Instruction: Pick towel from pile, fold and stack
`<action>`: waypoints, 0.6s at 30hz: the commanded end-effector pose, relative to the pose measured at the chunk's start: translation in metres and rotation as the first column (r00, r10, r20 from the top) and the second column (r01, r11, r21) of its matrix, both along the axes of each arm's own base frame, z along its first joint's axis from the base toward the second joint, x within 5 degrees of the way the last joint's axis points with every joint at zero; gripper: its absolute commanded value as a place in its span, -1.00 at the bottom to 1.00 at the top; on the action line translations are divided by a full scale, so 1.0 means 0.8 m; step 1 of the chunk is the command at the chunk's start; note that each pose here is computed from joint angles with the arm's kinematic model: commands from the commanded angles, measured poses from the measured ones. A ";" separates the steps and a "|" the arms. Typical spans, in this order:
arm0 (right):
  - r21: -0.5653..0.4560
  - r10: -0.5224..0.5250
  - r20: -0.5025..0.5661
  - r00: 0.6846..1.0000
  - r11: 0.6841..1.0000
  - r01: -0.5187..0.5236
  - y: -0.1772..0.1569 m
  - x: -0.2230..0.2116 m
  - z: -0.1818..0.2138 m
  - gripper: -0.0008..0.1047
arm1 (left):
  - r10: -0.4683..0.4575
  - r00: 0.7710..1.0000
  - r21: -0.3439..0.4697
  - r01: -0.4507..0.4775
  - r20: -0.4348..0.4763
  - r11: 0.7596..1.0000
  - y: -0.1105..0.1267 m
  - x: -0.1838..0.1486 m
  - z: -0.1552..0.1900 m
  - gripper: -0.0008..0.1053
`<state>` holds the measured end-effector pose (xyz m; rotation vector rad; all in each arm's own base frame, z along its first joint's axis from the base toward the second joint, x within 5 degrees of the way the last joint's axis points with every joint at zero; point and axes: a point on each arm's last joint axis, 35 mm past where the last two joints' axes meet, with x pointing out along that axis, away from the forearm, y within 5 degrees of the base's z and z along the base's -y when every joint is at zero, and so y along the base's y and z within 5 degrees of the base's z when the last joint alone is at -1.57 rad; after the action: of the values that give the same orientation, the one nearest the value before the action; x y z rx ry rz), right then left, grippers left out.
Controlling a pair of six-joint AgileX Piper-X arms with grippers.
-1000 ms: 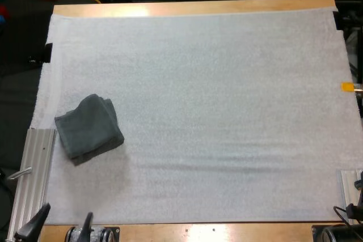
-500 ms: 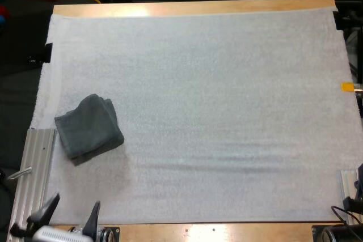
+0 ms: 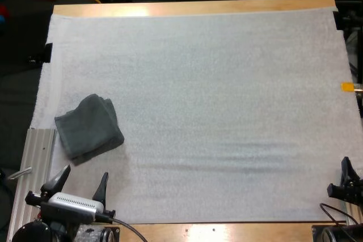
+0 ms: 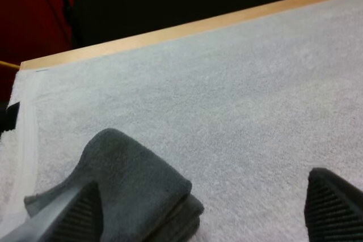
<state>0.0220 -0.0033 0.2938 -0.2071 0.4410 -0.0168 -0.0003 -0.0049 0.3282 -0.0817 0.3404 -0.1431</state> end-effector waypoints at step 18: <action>-0.022 -0.010 -0.145 0.989 1.000 0.007 0.002 0.022 -0.057 0.15 | 0.011 0.994 0.005 -0.010 -0.108 1.000 0.000 0.031 -0.044 0.34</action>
<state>0.0389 -0.0016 0.2476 -0.2265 0.5822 -0.0116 0.0216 -0.0052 0.2904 -0.0885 0.4558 -0.1384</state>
